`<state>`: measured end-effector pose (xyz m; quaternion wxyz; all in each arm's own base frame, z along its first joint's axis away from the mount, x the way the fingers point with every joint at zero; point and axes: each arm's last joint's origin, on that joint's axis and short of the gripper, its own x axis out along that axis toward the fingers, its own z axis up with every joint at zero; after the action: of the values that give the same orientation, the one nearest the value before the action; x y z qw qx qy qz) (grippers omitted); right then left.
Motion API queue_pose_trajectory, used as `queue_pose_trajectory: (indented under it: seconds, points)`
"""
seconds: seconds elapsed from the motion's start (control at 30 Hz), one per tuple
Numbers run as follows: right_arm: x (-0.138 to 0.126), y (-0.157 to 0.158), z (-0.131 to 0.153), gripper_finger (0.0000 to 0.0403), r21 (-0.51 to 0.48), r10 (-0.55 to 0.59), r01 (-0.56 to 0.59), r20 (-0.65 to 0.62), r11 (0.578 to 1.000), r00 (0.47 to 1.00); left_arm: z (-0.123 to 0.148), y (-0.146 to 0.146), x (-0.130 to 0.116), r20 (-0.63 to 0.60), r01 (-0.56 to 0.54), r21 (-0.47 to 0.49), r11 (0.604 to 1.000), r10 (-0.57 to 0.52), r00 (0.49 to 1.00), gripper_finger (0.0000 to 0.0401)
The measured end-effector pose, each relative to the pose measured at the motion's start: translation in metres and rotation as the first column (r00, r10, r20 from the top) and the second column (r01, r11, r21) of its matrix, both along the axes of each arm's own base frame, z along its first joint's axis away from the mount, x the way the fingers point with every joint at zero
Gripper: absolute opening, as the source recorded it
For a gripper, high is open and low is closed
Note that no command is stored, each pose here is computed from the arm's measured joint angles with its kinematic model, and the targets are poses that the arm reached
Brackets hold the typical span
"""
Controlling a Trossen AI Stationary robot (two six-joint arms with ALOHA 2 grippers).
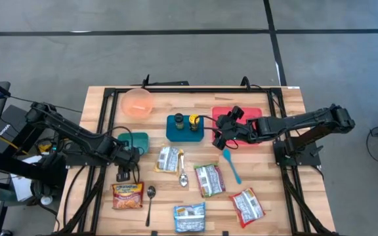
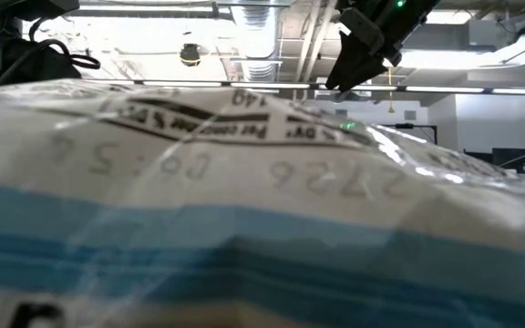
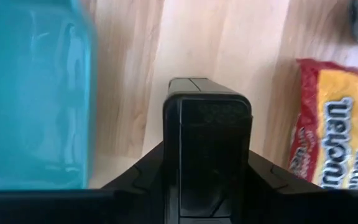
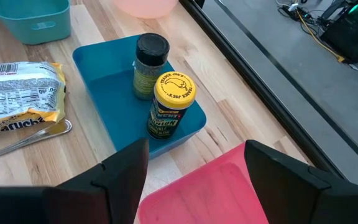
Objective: Pick & Place Food Item
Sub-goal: Put the black seasoning can into the blue bin
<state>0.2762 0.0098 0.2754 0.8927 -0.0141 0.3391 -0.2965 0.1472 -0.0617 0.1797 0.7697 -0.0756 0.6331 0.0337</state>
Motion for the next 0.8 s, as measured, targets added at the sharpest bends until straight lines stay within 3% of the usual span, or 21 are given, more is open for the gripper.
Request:
queue_pose_trajectory:
  seconds: [0.17, 0.33, 0.67, 0.8]
  points:
    - [0.000, 0.000, 0.000, 0.0260, 0.001, 0.001, -0.001, 0.000, 1.000, 1.000, 0.001, -0.002, 0.005, 0.053, 0.001, -0.023, 1.000, 0.000, 0.999, 0.0146]
    - [-0.001, 0.000, -0.001, 0.0260, 0.003, 0.003, -0.003, -0.010, 1.000, 1.000, 0.003, -0.004, 0.009, 0.096, 0.003, -0.041, 0.999, 0.001, 0.995, 0.0123]
    - [0.000, 0.000, 0.000, 0.0260, 0.005, 0.002, -0.002, -0.003, 1.000, 1.000, 0.005, -0.005, 0.016, 0.174, -0.005, -0.051, 0.999, 0.014, 0.985, 0.0137]
    - [0.000, 0.000, 0.000, 0.0260, 0.006, 0.001, -0.001, -0.002, 1.000, 1.000, 0.006, -0.005, 0.018, 0.206, -0.013, -0.041, 0.999, 0.021, 0.978, 0.0122]
